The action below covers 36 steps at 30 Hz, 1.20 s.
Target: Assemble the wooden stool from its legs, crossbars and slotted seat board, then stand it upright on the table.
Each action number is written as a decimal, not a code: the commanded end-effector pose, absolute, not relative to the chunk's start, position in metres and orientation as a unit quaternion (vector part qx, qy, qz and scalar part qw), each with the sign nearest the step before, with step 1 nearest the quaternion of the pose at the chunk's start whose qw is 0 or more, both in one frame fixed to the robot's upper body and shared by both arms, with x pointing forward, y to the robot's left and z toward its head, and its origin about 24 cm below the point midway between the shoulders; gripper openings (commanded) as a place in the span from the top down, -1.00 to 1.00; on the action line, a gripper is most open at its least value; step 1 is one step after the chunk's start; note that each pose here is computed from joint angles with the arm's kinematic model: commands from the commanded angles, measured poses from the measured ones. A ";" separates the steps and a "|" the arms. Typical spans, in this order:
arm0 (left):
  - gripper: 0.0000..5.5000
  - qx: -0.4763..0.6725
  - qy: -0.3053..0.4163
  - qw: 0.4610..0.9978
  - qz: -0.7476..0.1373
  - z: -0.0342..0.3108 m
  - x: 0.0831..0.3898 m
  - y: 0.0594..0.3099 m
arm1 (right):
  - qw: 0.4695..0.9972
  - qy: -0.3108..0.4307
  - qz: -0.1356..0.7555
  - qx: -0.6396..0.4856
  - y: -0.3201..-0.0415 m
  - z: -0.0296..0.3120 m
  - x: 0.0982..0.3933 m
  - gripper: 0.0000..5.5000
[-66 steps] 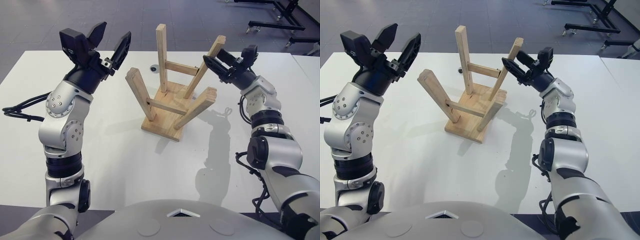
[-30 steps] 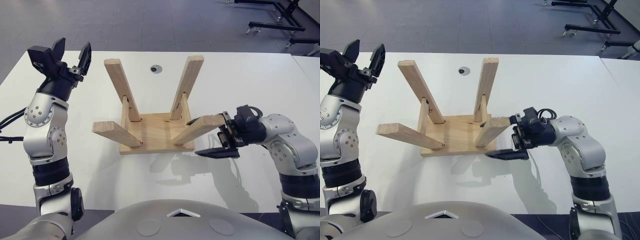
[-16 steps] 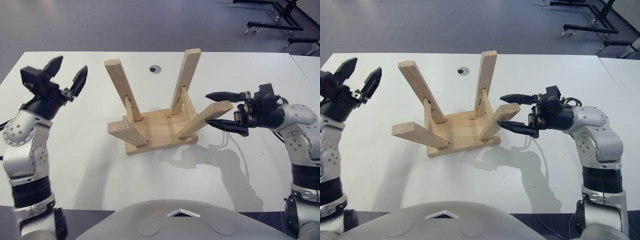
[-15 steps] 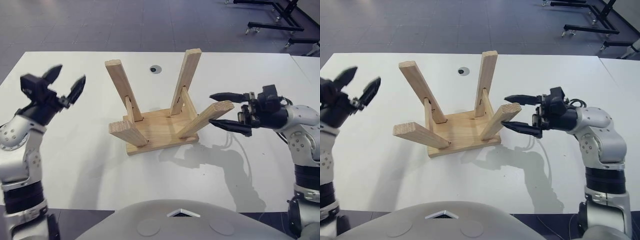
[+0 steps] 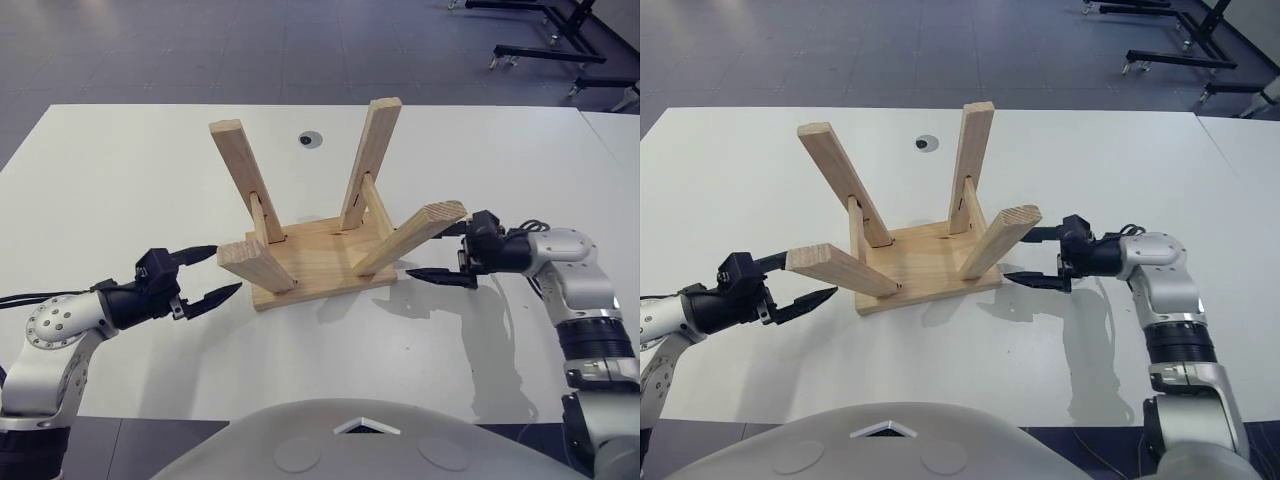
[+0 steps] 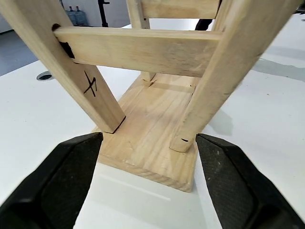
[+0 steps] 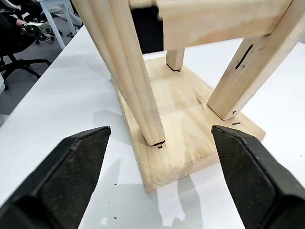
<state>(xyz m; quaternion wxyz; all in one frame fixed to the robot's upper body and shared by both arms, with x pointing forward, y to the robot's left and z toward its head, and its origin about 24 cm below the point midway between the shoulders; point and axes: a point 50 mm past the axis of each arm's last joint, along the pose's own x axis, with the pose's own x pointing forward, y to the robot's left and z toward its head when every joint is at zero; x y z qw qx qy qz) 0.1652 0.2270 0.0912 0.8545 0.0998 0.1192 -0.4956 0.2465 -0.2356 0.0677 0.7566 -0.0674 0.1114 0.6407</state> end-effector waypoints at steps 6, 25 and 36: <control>-0.31 0.075 0.110 0.836 -0.532 0.088 0.167 0.202 | 0.745 0.095 0.653 -0.092 -0.225 0.064 0.263 -0.42; 0.16 0.059 0.139 0.835 -0.530 0.049 0.189 0.169 | 0.720 0.113 0.674 -0.119 -0.202 0.051 0.271 -0.43; 0.51 0.064 0.142 0.831 -0.534 0.043 0.192 0.172 | 0.714 0.108 0.684 -0.104 -0.193 0.049 0.269 0.27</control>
